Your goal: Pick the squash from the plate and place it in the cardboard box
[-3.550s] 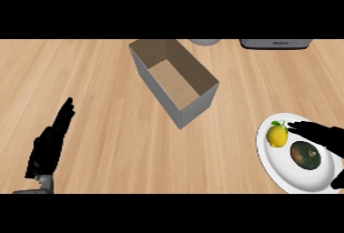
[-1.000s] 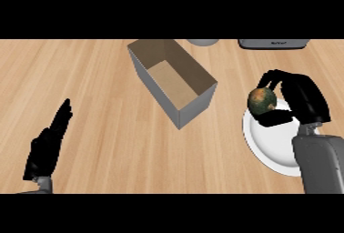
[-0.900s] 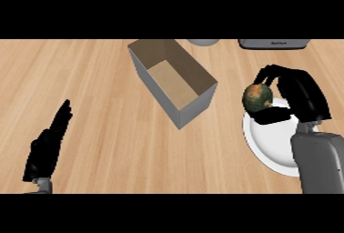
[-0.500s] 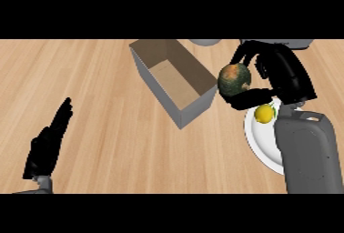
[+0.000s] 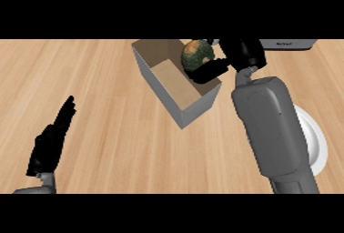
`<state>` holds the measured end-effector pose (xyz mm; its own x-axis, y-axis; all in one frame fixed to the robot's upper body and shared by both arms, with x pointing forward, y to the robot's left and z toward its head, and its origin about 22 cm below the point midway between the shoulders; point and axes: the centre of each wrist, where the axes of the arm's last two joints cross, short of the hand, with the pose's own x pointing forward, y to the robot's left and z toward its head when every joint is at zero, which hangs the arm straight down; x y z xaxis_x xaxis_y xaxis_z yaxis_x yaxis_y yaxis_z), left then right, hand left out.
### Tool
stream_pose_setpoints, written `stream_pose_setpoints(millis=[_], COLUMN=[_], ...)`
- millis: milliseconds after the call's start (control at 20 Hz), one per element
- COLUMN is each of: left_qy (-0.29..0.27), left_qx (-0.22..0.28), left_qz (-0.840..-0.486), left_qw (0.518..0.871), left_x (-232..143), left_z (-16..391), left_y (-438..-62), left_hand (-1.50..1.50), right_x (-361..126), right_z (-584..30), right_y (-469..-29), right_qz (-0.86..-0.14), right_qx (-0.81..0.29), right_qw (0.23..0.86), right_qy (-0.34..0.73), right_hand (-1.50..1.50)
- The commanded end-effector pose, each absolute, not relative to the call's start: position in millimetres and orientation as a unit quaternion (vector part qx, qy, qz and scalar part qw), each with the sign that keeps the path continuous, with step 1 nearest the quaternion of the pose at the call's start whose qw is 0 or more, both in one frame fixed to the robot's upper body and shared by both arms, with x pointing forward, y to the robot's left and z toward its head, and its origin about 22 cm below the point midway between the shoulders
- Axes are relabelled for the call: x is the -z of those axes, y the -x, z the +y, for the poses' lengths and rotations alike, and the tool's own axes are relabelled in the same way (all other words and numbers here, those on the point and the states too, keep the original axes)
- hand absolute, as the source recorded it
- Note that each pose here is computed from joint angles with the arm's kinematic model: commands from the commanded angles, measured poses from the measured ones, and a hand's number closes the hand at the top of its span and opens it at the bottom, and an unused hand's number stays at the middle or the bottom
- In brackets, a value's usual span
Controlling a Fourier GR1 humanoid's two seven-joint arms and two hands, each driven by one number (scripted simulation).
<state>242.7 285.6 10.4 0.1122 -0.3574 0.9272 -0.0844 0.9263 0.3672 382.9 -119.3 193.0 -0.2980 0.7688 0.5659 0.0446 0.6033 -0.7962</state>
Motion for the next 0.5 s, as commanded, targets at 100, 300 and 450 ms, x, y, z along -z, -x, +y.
stream_pose_setpoints(millis=[100, 300, 450], left_qy=[-0.161, -0.162, -0.158], left_qx=[0.098, 0.102, 0.100], left_qz=[-0.660, -0.665, -0.663], left_qw=[0.727, 0.722, 0.725], left_x=[-10.0, -11.7, -17.9], left_z=[281.7, 275.7, 274.6], left_y=[-233.7, -252.1, -262.8], left_hand=[0.00, 0.00, 0.00], right_x=[-190.2, -147.5, -142.4], right_z=[-78.3, -68.0, -61.0], right_y=[-412.0, -426.0, -436.0], right_qz=[-0.696, -0.680, -0.659], right_qx=[-0.374, -0.382, -0.397], right_qw=[0.549, 0.561, 0.573], right_qy=[0.273, 0.278, 0.283], right_hand=[1.50, 1.50, 1.50])
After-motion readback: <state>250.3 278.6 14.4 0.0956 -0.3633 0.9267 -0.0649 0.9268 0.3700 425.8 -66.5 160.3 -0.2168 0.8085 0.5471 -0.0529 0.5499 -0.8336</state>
